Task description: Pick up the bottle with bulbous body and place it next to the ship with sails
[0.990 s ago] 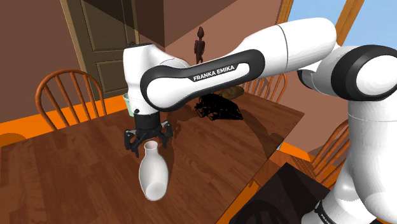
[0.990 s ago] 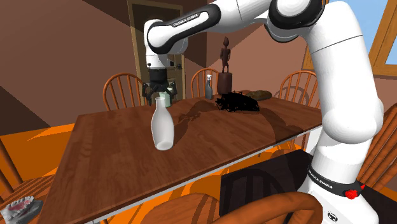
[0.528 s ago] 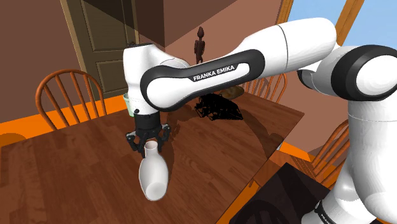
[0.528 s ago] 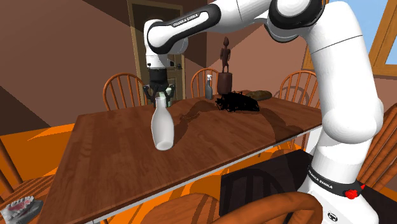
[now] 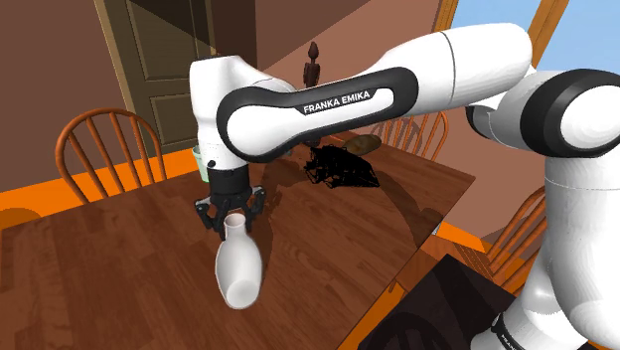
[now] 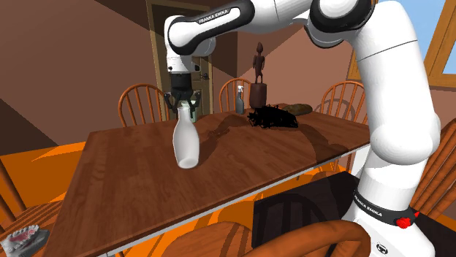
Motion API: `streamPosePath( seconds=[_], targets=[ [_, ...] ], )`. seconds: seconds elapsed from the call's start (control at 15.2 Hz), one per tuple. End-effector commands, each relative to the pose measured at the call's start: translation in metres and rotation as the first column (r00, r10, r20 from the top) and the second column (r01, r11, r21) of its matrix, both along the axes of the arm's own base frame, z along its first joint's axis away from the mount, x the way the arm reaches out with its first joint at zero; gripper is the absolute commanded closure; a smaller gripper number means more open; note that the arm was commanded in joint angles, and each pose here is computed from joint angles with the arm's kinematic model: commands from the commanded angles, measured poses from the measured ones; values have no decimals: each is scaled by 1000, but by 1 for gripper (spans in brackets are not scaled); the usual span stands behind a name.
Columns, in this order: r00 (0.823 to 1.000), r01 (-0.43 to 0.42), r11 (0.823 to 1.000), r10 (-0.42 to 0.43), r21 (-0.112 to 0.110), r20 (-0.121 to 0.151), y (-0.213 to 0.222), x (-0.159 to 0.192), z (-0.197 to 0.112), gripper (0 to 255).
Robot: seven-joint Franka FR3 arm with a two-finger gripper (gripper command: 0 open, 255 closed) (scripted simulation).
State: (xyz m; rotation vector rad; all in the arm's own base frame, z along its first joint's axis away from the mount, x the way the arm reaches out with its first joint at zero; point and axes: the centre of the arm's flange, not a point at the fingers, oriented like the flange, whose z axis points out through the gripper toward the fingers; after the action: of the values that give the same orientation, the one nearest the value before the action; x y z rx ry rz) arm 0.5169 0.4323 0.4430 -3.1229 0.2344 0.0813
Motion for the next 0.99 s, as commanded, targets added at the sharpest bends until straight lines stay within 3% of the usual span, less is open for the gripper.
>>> streamPosePath(
  seconds=[0.0, 0.92],
  targets=[
    [1000, 0, 1000, 0, 0, 0, -1, 0, 12, 255],
    [1000, 0, 1000, 0, 0, 0, -1, 0, 86, 255]
  ],
)
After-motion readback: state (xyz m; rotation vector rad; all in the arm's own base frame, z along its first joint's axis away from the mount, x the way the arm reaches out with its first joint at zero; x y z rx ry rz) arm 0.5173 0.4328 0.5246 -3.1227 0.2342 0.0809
